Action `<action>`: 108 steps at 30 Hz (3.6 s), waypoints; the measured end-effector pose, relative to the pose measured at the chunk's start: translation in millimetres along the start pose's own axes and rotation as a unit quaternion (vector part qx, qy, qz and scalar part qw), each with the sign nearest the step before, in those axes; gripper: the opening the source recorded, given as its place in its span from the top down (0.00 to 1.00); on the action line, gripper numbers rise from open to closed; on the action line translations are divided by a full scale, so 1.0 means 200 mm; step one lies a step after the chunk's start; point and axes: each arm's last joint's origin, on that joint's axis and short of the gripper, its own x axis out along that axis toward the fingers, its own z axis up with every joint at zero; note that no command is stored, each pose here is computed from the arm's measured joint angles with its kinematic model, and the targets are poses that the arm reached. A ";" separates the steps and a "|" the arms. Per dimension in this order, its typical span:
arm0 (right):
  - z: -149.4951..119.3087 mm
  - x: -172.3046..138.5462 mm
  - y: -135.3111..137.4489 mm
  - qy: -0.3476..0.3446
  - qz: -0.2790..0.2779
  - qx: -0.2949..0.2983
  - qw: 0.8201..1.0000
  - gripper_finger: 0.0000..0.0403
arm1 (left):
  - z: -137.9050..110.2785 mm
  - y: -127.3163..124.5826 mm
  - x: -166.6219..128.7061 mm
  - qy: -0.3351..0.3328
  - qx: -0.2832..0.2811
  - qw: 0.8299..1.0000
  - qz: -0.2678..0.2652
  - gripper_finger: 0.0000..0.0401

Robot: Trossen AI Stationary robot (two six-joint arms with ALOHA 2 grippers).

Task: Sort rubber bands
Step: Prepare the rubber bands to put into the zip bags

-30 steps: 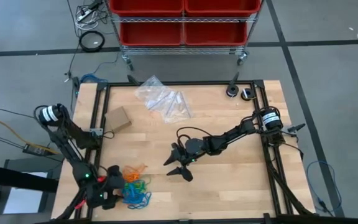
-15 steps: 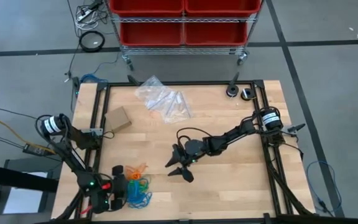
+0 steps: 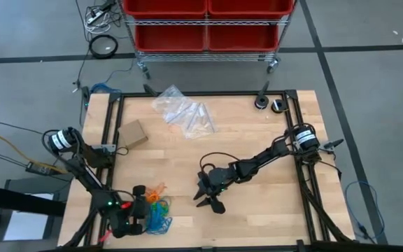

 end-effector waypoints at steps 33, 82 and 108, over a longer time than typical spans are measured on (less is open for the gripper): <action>0.10 0.67 -0.17 -0.068 -0.022 -0.062 0.995 0.28 | 0.03 -0.02 0.01 -0.046 -0.042 0.998 -0.014 0.94; 0.54 -0.12 -0.22 0.107 -0.354 -0.015 0.929 0.99 | 0.70 0.59 0.10 -0.184 0.018 0.960 0.210 0.96; 0.13 -0.33 -0.14 0.075 -0.331 0.137 0.931 0.99 | 0.82 0.78 0.41 -0.187 0.006 0.981 -0.042 0.91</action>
